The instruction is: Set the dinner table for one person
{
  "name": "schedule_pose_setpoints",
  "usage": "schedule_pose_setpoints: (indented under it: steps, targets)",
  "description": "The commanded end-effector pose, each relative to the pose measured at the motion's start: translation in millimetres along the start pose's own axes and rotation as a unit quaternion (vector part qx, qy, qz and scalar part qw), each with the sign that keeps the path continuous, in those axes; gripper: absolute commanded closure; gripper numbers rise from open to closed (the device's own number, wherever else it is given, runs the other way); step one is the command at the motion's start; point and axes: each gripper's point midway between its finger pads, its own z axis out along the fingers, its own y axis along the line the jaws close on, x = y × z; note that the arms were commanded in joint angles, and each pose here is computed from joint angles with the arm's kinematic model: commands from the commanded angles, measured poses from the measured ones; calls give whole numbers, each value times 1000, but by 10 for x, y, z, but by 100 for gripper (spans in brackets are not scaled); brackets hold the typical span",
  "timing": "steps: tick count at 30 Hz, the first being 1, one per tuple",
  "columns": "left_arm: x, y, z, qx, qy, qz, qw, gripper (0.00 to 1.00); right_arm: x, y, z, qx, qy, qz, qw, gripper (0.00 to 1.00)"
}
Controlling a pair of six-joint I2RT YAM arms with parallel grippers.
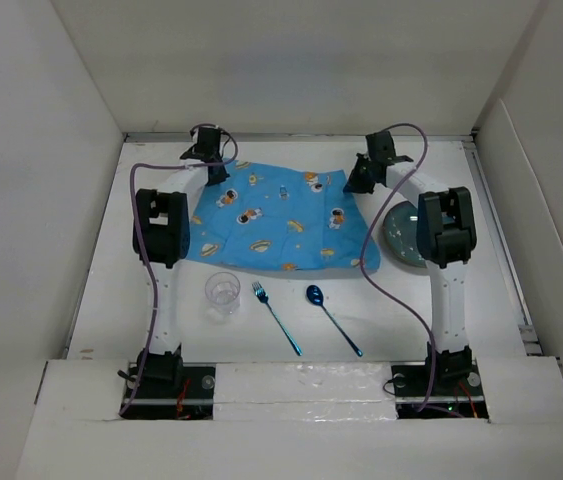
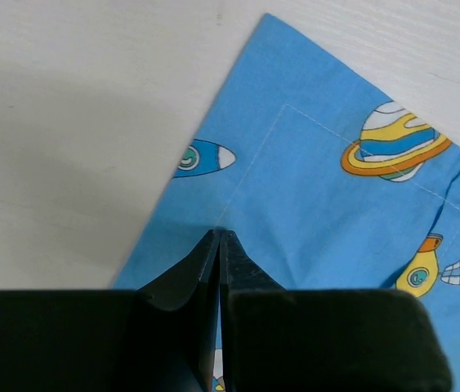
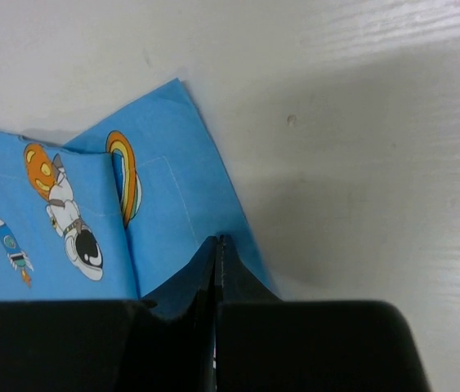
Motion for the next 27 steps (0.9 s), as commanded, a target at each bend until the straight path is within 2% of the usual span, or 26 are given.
schedule_pose_setpoints:
  steps: [1, 4, 8, 13, 14, 15, 16, 17, 18, 19, 21, 22, 24, 27]
  targets:
    - [-145, 385, -136, -30, -9, -36, 999, 100, -135, 132, -169, -35, -29, 6, 999, 100]
    - [-173, 536, -114, -20, -1, -63, 998, 100, -380, 151, -335, -34, -79, 4, 996, 100]
    - [-218, 843, -52, -17, 5, -108, 994, 100, -635, -35, -527, -10, -110, 15, 994, 100]
    - [-311, 804, -46, 3, 1, -125, 992, 100, -784, -96, -568, -6, -124, 17, 992, 100]
    - [-322, 702, -70, 31, 5, -129, 991, 100, -699, -167, -479, 6, -104, 17, 994, 100]
    - [-327, 683, -78, 36, 4, -134, 990, 100, -640, -131, -435, 12, -90, 0, 996, 96]
    - [-360, 675, -94, 38, -1, -133, 990, 100, -599, -141, -384, 27, -77, -11, 997, 84]
    - [-406, 670, -119, 39, -7, -132, 991, 100, -594, -10, -443, 36, -63, -24, 997, 57]
    - [-404, 611, -135, 44, -7, -125, 991, 100, -489, -76, -334, 55, -45, -38, 997, 47]
    - [-413, 602, -135, 47, -7, -118, 992, 87, -472, -97, -327, 59, -40, -40, 997, 42]
    - [-376, 587, -132, 52, 0, -117, 992, 67, -355, -51, -295, 50, -36, -38, 997, 40]
    - [-349, 580, -122, 56, 3, -114, 992, 45, -260, 3, -270, 25, -23, -36, 999, 40]
    - [-280, 564, -97, 62, 15, -111, 992, 33, -129, -35, -184, 2, -9, -24, 1000, 40]
    - [-157, 554, -62, 68, 33, -105, 992, 31, 110, -78, -100, -11, 28, -16, 999, 40]
